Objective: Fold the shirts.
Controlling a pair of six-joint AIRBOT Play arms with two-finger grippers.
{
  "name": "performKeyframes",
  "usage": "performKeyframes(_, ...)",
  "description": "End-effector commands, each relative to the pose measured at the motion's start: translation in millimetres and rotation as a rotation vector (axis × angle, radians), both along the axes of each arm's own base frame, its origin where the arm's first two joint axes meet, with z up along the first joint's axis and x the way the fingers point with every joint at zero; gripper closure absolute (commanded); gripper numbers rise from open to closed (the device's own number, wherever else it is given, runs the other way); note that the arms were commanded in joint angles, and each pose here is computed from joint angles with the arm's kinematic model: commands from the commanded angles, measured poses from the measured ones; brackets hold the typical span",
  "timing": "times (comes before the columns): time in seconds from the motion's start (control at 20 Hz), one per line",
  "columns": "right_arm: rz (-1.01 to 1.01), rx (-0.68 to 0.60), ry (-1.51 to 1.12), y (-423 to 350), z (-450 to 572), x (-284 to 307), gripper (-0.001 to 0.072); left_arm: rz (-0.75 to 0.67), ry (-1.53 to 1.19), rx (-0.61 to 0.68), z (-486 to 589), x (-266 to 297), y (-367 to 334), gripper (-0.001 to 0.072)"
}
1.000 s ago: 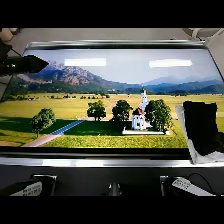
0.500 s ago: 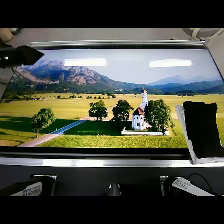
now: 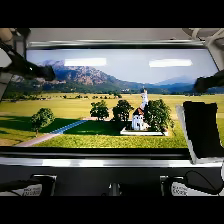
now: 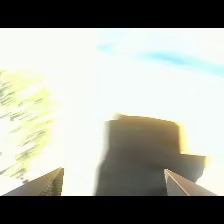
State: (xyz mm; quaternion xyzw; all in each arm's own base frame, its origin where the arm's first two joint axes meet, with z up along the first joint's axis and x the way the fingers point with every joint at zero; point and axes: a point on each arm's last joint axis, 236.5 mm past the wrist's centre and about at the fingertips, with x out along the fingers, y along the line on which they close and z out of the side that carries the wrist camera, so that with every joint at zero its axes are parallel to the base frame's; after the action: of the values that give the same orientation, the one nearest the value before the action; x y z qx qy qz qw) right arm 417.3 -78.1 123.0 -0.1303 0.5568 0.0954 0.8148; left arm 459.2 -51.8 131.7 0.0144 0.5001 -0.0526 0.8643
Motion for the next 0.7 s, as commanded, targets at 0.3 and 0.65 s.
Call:
performKeyframes(0.3,0.176,0.056,0.232,100.6,-90.9,-66.5,0.0033,0.072,0.211,0.004,-80.7,-68.2,4.4,0.0032)
performKeyframes(0.65,0.178,0.058,0.254,100.8,-91.4,-71.6,0.0041,0.073,0.211,0.003,-80.8,-68.1,4.5,0.003)
